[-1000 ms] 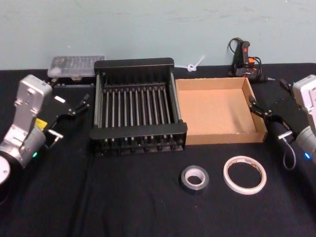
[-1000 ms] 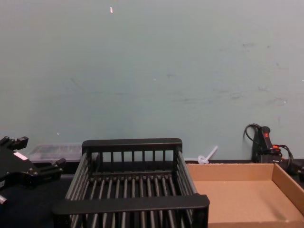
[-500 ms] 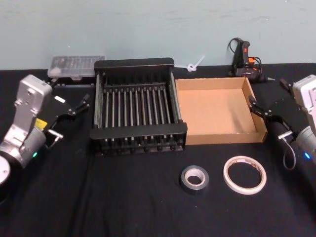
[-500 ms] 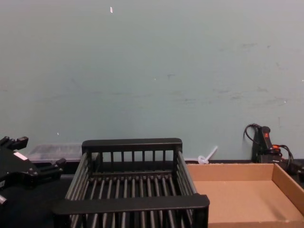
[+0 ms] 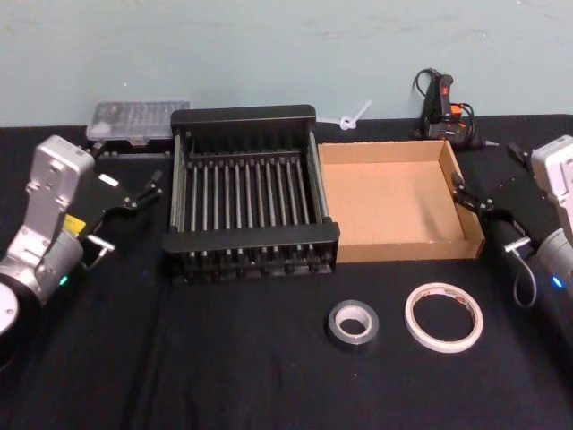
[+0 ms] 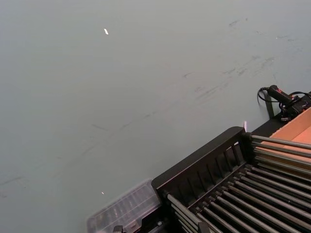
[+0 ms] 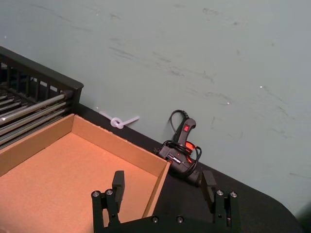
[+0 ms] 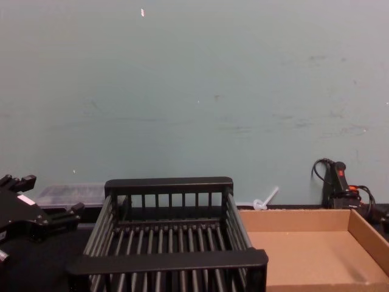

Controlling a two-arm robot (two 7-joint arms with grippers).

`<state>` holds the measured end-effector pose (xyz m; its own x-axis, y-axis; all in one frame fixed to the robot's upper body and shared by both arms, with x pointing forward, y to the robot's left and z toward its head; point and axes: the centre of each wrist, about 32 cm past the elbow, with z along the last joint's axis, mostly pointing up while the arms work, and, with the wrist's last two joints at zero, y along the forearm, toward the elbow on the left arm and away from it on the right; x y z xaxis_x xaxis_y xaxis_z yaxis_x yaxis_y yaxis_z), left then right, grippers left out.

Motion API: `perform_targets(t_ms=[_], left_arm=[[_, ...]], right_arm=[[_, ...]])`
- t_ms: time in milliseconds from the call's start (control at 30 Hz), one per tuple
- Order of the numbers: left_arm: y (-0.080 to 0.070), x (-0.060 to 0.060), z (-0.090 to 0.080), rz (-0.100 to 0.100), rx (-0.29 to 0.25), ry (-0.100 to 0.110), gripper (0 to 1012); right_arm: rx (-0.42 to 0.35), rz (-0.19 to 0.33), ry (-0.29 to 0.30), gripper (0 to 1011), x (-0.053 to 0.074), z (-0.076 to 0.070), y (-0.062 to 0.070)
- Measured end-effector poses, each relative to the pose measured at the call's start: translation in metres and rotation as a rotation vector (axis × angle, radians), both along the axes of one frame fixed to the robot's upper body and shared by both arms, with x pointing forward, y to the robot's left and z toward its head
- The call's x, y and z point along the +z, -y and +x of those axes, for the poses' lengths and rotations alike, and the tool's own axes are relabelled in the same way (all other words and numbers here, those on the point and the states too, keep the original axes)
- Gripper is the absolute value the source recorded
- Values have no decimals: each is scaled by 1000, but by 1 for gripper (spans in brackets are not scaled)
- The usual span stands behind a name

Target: Pick up the white tape and place it into the black box , Pick up the silver tape and place it into the brown box.

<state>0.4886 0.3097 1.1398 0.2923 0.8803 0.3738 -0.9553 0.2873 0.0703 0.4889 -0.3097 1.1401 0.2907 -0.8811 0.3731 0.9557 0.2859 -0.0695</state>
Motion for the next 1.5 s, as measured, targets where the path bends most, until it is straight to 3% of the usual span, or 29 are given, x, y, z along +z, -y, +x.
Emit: perform_targets(t_ms=[300, 833, 1067, 1500], left_arm=[[0, 0, 0, 0, 0, 0, 1001], [0, 0, 0, 0, 0, 0, 1001], [0, 0, 0, 0, 0, 0, 1002], [0, 0, 0, 0, 0, 0, 1001]], right_arm=[[-1, 25, -21, 1002, 9, -4, 3], [78, 72, -149, 1002, 42, -37, 22], [113, 69, -203, 1002, 45, -49, 24], [141, 82, -376, 1002, 38, -62, 21]])
